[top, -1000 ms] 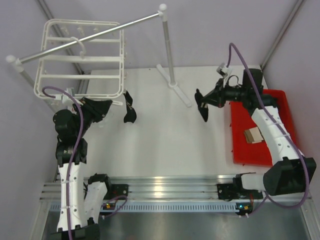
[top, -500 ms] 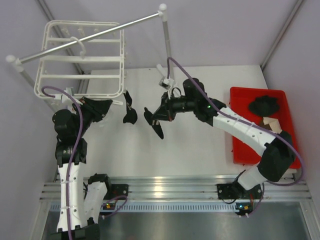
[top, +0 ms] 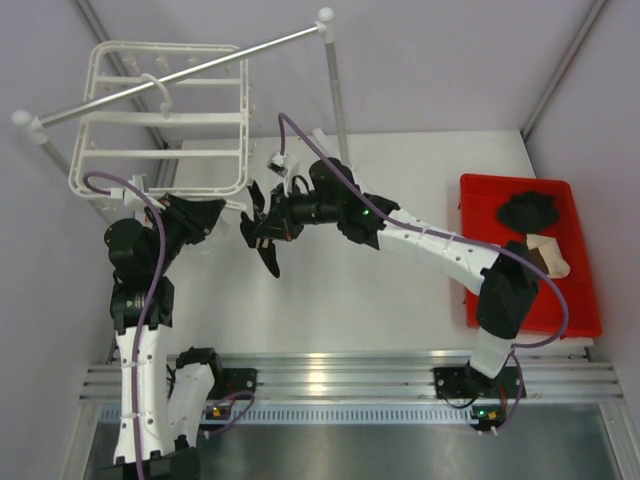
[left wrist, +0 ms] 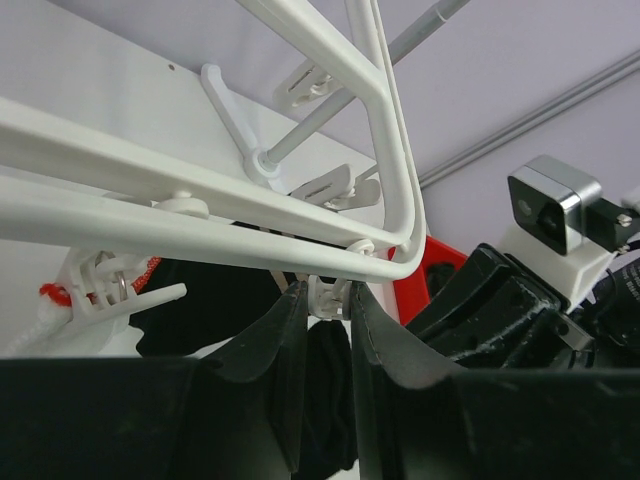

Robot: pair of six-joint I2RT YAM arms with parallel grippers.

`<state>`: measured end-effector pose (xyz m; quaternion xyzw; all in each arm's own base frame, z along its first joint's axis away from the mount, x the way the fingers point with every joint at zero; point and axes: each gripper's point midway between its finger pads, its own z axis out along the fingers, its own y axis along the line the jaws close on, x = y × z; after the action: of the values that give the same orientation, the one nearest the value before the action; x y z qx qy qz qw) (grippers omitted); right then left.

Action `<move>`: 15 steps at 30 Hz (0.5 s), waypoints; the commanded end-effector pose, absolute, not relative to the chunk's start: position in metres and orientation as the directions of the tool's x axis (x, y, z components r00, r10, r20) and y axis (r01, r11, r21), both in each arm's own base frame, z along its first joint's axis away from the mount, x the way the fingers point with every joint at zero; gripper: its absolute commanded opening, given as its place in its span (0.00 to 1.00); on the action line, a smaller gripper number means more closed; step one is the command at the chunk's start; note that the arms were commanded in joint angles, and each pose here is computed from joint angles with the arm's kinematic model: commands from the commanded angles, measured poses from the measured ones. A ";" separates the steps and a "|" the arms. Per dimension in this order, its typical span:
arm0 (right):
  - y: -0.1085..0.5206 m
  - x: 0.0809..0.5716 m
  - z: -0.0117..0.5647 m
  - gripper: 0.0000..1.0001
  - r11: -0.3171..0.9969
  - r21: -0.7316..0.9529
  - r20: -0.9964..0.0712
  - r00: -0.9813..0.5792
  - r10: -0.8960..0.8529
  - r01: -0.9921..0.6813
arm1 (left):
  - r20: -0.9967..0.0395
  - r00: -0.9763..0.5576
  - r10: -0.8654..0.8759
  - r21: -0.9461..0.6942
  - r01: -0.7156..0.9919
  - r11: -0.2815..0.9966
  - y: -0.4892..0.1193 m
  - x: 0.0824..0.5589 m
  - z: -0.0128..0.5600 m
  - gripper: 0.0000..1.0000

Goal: Clip the socks to the hanger
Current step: Clamp the sock onto the hanger.

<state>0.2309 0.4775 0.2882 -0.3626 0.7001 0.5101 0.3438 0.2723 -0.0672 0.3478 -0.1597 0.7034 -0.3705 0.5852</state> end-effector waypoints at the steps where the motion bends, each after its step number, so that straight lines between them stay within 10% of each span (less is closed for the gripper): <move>1: 0.490 0.248 0.315 0.00 0.252 0.467 -0.867 -0.495 -0.058 -0.848 | -0.720 -0.235 -0.653 -0.694 0.258 0.672 -0.070 0.268 0.367 0.00; 15: 0.491 0.262 0.316 0.00 0.285 0.481 -0.862 -0.507 -0.020 -0.829 | -0.720 -0.253 -0.646 -0.694 0.244 0.677 -0.070 0.268 0.359 0.00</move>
<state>0.2514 0.4828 0.2756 -0.3182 0.7304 0.4915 0.3516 0.2716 -0.0675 0.3479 -0.1588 0.7035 -0.3707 0.5852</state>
